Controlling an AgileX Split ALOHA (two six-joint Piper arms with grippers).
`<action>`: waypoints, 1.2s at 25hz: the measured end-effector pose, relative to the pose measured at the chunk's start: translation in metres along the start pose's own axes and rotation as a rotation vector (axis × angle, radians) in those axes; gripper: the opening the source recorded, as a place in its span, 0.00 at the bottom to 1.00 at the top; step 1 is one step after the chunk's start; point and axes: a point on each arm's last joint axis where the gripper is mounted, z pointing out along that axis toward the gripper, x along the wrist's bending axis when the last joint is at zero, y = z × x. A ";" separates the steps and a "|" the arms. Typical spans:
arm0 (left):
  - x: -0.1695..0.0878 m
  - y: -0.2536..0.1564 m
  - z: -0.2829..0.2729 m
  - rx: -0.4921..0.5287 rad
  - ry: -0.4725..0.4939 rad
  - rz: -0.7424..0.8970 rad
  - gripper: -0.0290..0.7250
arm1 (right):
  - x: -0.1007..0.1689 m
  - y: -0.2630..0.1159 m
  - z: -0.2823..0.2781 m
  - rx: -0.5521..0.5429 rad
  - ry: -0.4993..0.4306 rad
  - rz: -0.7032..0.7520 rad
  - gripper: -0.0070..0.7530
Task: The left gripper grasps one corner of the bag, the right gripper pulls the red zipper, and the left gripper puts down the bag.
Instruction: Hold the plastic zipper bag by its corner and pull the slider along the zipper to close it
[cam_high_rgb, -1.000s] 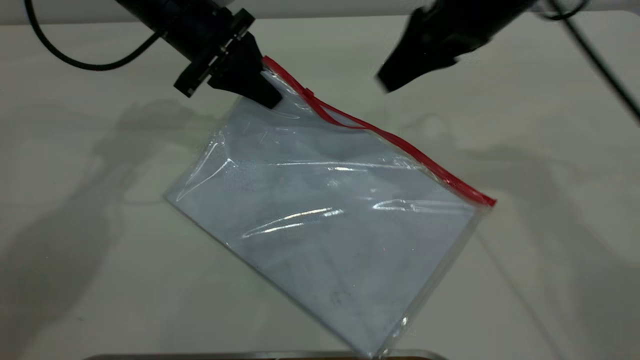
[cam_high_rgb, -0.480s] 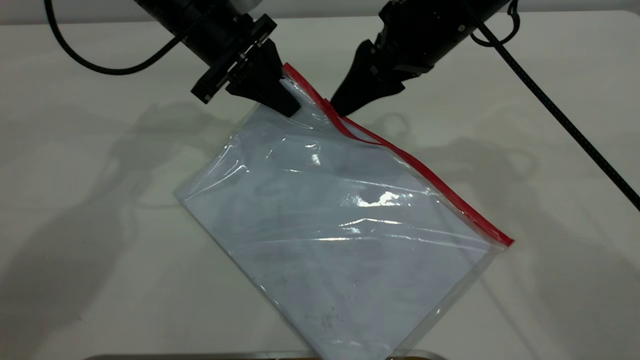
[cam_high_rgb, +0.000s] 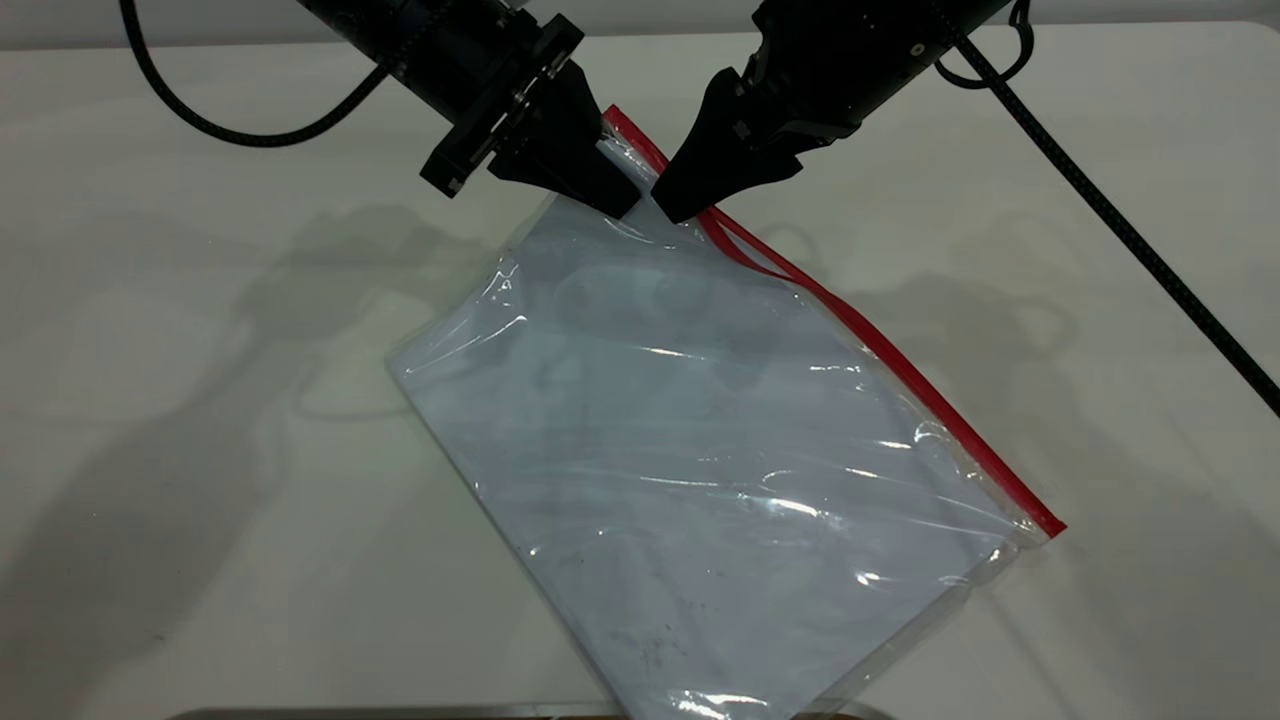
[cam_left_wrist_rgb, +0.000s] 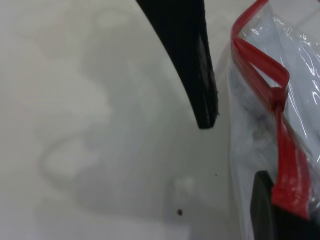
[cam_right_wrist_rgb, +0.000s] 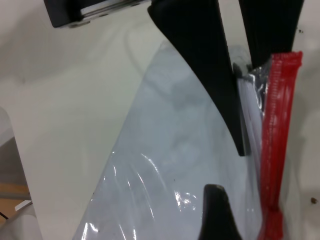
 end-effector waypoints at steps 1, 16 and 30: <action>0.000 0.000 0.000 -0.002 0.000 0.000 0.11 | 0.000 0.000 0.000 0.000 0.000 0.000 0.70; 0.000 0.002 0.002 -0.005 0.000 0.001 0.11 | 0.000 -0.001 0.000 0.012 -0.001 -0.014 0.11; 0.003 -0.002 -0.008 -0.046 0.039 -0.026 0.11 | -0.003 -0.013 -0.002 0.166 -0.038 0.020 0.09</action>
